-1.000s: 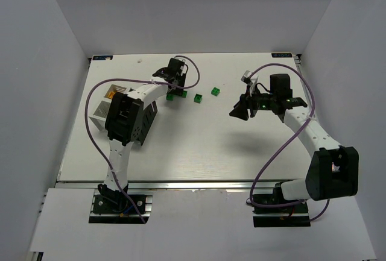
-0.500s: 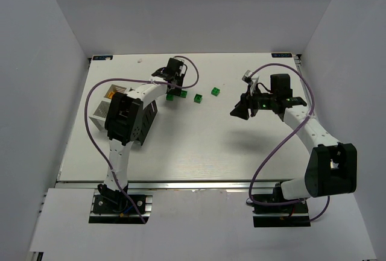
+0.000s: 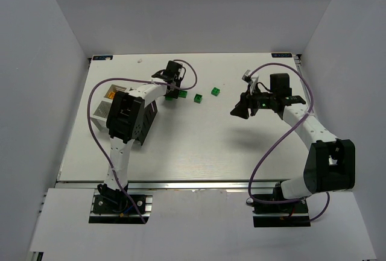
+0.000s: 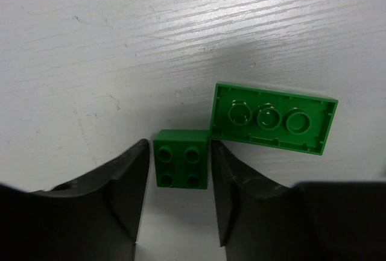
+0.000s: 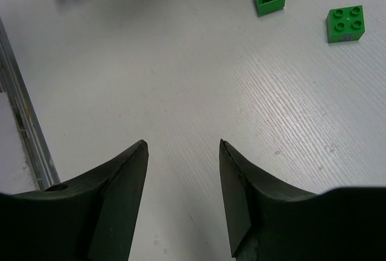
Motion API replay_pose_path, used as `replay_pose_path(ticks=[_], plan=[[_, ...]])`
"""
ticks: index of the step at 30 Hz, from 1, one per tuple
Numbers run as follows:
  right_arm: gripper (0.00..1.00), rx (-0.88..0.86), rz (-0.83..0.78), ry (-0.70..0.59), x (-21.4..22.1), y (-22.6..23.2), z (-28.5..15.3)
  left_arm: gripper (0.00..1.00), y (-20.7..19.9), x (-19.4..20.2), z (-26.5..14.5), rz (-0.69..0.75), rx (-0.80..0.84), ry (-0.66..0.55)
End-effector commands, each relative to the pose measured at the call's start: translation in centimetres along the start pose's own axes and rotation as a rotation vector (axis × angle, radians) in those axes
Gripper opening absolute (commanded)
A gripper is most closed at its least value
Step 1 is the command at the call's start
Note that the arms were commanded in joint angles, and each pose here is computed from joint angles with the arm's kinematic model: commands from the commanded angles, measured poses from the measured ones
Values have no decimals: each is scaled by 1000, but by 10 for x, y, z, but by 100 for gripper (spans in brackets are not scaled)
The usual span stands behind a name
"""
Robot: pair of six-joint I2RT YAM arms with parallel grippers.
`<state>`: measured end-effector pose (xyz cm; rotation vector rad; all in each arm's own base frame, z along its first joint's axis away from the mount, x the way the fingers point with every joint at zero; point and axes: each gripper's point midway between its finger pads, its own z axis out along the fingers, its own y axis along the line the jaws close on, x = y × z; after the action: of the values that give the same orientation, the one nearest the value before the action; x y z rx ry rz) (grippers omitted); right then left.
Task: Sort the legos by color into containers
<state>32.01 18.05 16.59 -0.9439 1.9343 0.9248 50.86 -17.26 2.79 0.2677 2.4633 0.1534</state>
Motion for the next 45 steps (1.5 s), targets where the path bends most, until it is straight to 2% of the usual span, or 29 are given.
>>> replay_pose_path(ticks=[1, 3, 4, 7, 8, 10, 14, 17, 18, 19, 21, 22, 25, 26, 28, 29, 32, 33, 34, 36, 38, 45], plan=[[56, 19, -48, -41, -23, -7, -3, 52, 0, -3, -4, -8, 22, -6], [56, 21, -48, -39, -22, -7, -4, 45, 0, -4, -2, -16, 29, -6], [56, 24, -49, -39, -22, -8, -5, 37, -1, -4, -1, -22, 34, -5], [56, 26, -47, -35, -20, -7, -5, 26, 0, -6, -2, -30, 35, -9], [56, 28, -53, -36, -21, -6, -6, 19, 0, -11, -8, -39, 41, -23], [56, 32, -56, -37, -21, -6, -7, 17, 1, -19, -15, -45, 47, -43], [54, 29, -72, -37, -24, -4, -9, 5, -2, -54, -48, -83, 103, -140], [46, 30, -79, -38, -25, -3, -11, 3, -9, -83, -88, -114, 197, -229], [40, 27, -79, -36, -25, -2, -11, 0, -9, -88, -99, -125, 218, -249], [37, 24, -84, -31, -23, 0, -12, 0, -9, -100, -126, -157, 254, -297], [27, 23, -96, -27, -22, 3, -14, 0, -8, -96, -142, -183, 281, -312], [25, 22, -104, -17, -20, 4, -16, 0, -5, -103, -168, -219, 307, -353], [19, 23, -111, 2, -18, 6, -19, 0, 1, -82, -187, -268, 309, -336], [18, 26, -120, 3, -19, 6, -20, 0, 10, -83, -210, -290, 308, -373], [17, 29, -122, 6, -19, 7, -21, 0, 16, -59, -215, -324, 287, -339], [17, 29, -124, 5, -20, 8, -22, 0, 25, -57, -235, -345, 275, -374], [17, 32, -121, 4, -20, 9, -23, 0, 41, -22, -239, -386, 203, -335], [17, 30, -118, 5, -20, 9, -23, 0, 50, -18, -252, -399, 185, -361], [17, 30, -116, 7, -19, 10, -22, 0, 55, 2, -247, -399, 151, -327], [17, 27, -118, 11, -19, 12, -21, 0, 72, 15, -253, -420, 94, -340], [18, 27, -118, 18, -18, 12, -20, 0, 88, 36, -245, -440, 48, -295], [22, 20, -144, 51, -14, 14, -15, 0, 122, 64, -238, -461, -45, -257]])
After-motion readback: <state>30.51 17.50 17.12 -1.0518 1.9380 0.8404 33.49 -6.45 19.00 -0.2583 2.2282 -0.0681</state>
